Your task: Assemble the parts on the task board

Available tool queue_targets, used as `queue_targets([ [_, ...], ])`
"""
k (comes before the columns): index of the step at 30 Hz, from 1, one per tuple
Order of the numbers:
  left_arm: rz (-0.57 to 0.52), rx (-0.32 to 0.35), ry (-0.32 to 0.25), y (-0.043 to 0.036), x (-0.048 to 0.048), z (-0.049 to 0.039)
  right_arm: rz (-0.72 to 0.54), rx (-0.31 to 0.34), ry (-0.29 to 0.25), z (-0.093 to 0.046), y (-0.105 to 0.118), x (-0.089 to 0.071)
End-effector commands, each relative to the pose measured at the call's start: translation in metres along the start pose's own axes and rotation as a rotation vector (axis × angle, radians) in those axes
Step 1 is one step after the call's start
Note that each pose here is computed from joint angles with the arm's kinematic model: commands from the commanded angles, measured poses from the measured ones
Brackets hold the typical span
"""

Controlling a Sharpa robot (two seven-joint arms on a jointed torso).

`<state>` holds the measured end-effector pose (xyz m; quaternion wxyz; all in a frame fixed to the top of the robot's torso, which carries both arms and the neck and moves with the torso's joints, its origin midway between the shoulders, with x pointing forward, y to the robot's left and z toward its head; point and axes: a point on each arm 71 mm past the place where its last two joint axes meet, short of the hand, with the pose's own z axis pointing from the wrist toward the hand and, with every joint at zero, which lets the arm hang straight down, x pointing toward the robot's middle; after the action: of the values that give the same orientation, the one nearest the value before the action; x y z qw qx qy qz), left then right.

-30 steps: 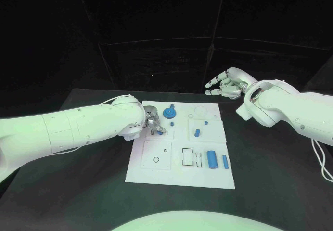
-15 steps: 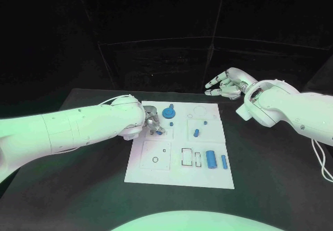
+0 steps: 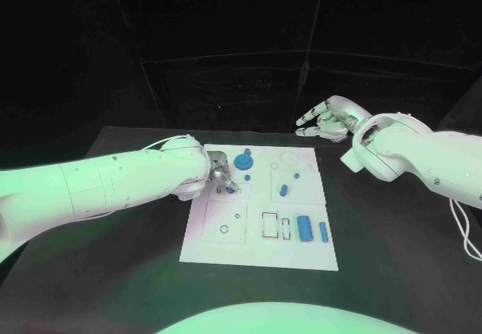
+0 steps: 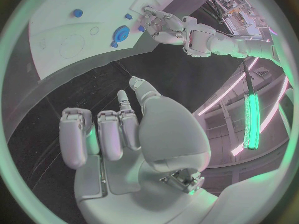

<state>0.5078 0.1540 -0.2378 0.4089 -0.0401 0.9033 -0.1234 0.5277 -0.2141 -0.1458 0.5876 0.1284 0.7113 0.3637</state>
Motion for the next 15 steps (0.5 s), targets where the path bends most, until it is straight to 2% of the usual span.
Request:
queue_targets([
  [1, 0.02, -0.013, 0.015, 0.0017, 0.0021, 0.0006, -0.004, -0.005, 0.006, 0.0001, 0.0017, -0.0001],
  [15, 0.008, -0.022, 0.008, 0.0042, -0.0002, 0.0027, -0.007, -0.008, 0.004, 0.0004, 0.0023, 0.0],
])
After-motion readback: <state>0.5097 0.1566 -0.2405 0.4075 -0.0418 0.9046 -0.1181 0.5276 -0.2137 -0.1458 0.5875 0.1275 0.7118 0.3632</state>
